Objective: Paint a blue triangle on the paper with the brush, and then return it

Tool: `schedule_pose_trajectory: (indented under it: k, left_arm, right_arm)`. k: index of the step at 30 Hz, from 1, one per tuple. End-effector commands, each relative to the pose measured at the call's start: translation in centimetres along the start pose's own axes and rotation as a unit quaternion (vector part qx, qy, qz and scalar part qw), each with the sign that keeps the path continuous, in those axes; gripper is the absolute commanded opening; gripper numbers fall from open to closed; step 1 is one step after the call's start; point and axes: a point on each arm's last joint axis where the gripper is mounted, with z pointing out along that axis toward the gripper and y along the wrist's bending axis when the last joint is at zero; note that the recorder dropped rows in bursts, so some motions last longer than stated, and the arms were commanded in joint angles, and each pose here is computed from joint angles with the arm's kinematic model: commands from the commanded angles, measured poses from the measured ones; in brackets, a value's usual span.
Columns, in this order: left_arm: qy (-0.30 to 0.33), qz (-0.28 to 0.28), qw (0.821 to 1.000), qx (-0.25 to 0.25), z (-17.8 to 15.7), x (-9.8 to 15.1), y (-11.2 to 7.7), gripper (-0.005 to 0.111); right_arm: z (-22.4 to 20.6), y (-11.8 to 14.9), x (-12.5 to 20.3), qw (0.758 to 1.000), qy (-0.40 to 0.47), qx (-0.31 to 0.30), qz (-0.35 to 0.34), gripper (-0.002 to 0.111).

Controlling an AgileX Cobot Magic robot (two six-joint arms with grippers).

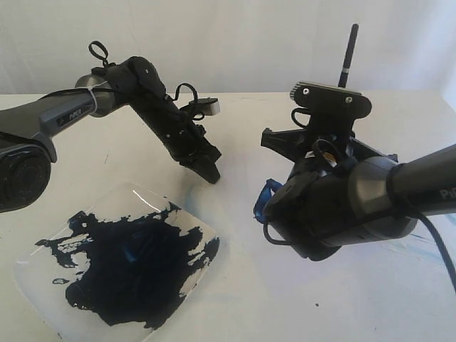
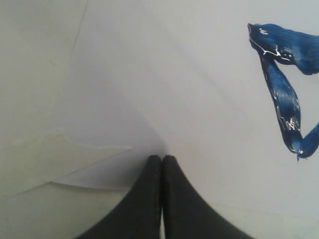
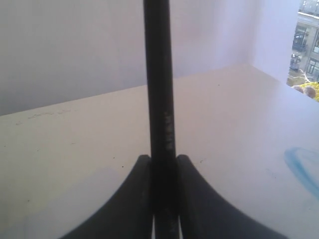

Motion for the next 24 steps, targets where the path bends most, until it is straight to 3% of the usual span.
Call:
schedule_pose_trajectory:
  k: [1, 13, 24]
  left_arm:
    - [0.004, 0.003, 1.000, 0.000, 0.0, 0.0, -0.2, 0.000]
    - [0.004, 0.003, 1.000, 0.000, 0.0, 0.0, -0.2, 0.000]
    - [0.004, 0.003, 1.000, 0.000, 0.0, 0.0, -0.2, 0.000]
  right_arm:
    - [-0.2, 0.2, -0.2, 1.000, -0.001, -0.014, 0.010, 0.000]
    - [-0.2, 0.8, -0.3, 0.999, -0.003, -0.044, 0.025, 0.000]
    - [-1.1, -0.3, -3.7, 0.997, -0.055, -0.031, 0.049, 0.000]
